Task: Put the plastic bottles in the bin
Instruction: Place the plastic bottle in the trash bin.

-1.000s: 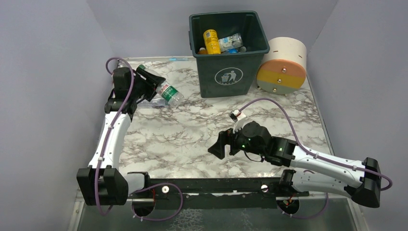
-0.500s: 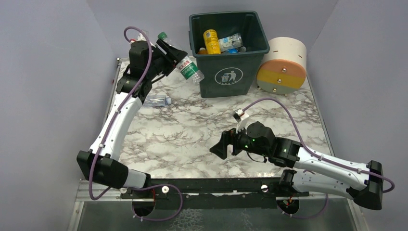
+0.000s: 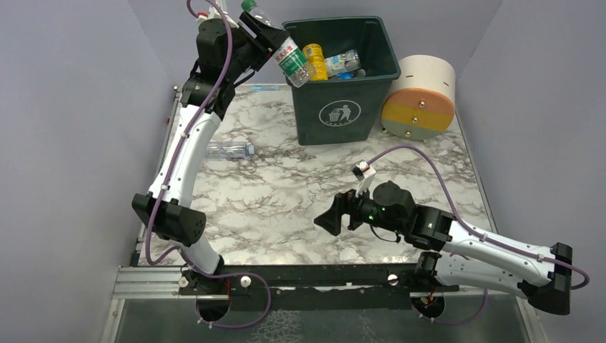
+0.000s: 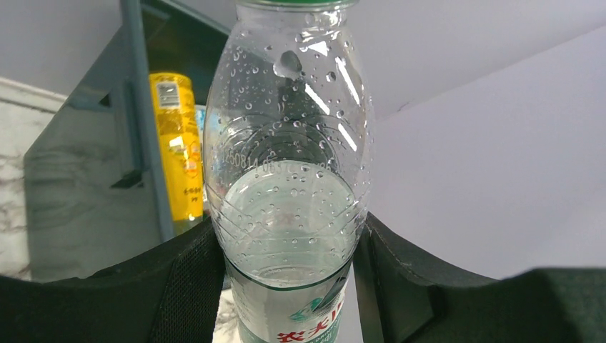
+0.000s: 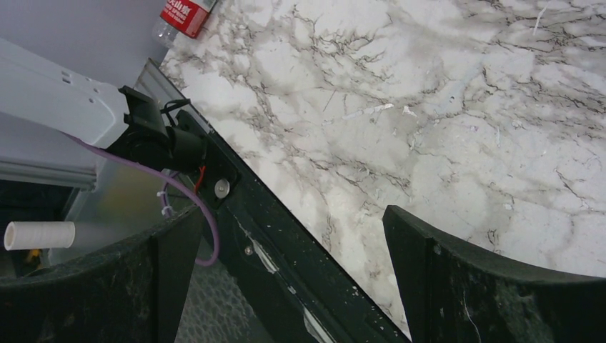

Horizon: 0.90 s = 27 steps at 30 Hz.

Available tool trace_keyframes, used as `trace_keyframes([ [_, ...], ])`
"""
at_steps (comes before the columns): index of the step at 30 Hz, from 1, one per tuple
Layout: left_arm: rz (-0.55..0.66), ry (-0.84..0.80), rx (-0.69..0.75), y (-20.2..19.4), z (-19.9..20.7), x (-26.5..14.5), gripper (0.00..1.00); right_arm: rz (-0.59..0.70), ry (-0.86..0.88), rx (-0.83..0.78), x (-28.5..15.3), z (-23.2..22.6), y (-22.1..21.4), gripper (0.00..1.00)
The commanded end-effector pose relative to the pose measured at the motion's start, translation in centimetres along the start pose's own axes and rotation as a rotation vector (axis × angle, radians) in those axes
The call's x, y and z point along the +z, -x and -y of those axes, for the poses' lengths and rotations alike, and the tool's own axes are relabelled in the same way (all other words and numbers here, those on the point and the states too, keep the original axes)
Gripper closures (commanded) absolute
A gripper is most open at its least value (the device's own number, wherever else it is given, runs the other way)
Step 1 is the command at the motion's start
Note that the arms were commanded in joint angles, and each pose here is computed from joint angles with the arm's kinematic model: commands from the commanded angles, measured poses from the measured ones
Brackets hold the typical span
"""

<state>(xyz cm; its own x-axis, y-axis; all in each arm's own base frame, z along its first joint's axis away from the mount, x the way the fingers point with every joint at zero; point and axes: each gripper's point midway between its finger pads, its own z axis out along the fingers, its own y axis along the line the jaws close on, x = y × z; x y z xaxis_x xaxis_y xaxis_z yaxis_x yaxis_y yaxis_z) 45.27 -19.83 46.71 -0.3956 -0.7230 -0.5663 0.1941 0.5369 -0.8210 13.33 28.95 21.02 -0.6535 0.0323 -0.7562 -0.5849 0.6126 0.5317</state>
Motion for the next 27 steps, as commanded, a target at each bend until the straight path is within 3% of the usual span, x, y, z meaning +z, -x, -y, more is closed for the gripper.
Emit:
trace_keyframes([
  [1, 0.007, -0.060, 0.036, 0.5, 2.1, 1.7, 0.41, 0.000, -0.039, 0.009, -0.4, 1.0, -0.5, 0.00],
  [17, 0.146, -0.266, 0.125, 1.0, 5.3, 9.5, 0.41, -0.001, -0.039, 0.032, -1.0, 1.1, -0.7, 0.00],
  [27, 0.181, -0.355, 0.073, -2.9, 6.1, 14.0, 0.40, 0.012, -0.052, 0.039, -1.3, 1.3, -0.5, 0.01],
])
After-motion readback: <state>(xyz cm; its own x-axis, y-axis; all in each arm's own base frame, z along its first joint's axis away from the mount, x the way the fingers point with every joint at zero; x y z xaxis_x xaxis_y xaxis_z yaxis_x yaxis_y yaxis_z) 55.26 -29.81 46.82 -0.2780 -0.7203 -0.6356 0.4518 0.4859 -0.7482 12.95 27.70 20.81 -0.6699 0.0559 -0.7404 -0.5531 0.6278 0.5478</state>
